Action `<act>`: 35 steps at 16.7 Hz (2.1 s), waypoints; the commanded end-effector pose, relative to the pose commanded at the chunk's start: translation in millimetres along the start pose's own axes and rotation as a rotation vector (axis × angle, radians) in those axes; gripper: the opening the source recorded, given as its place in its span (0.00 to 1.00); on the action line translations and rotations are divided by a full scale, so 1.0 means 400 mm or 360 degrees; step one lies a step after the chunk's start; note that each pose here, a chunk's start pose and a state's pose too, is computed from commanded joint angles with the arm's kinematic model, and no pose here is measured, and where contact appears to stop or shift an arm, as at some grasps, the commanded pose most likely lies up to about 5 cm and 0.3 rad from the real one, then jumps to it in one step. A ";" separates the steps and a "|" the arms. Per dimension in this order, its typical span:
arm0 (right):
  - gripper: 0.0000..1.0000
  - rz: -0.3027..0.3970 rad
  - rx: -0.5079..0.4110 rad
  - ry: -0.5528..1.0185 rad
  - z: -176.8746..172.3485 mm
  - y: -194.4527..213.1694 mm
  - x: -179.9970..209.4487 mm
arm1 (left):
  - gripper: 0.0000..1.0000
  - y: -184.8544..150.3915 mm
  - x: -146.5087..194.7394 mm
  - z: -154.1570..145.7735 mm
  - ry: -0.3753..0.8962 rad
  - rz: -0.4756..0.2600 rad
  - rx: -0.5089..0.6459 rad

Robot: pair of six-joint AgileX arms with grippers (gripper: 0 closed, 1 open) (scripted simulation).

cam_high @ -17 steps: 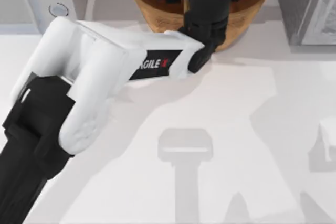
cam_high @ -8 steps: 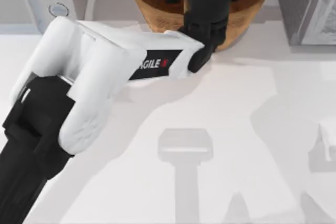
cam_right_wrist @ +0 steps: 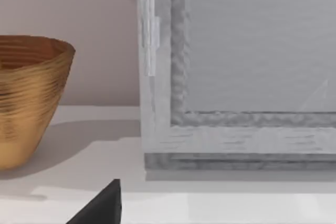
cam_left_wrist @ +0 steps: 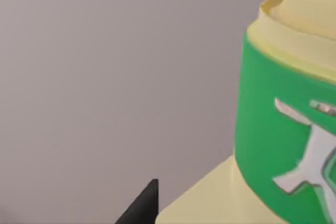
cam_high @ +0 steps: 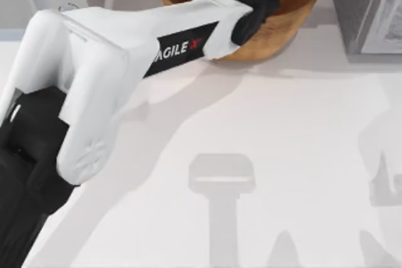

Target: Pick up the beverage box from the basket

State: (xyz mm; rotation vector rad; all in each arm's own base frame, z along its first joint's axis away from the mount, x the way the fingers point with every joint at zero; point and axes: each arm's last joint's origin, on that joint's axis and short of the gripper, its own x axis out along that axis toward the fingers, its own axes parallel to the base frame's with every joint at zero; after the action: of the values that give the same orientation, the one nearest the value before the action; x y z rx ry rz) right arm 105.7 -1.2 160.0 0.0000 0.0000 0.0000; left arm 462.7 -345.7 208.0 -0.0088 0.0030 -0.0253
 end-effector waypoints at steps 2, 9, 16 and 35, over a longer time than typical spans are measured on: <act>1.00 0.0000 0.0000 0.0000 0.000 0.000 0.000 | 0.00 0.001 -0.002 0.070 -0.0006 0.0001 -0.0005; 1.00 0.0000 0.0000 0.0000 0.000 0.000 0.000 | 0.00 0.012 -0.015 0.196 -0.0015 0.0004 -0.0011; 1.00 0.0000 0.0000 0.0000 0.000 0.000 0.000 | 0.00 0.048 -0.019 0.223 -0.0014 0.0009 -0.0008; 1.00 0.0000 0.0000 0.0000 0.000 0.000 0.000 | 0.00 0.798 -0.839 0.194 -0.0062 0.0031 -0.0005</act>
State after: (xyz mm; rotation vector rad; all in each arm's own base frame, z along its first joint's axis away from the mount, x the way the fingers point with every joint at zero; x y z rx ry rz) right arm 105.7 -1.2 160.0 0.0000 0.0000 0.0000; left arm 135.6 -17.4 283.6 -0.0126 -0.0358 -0.0057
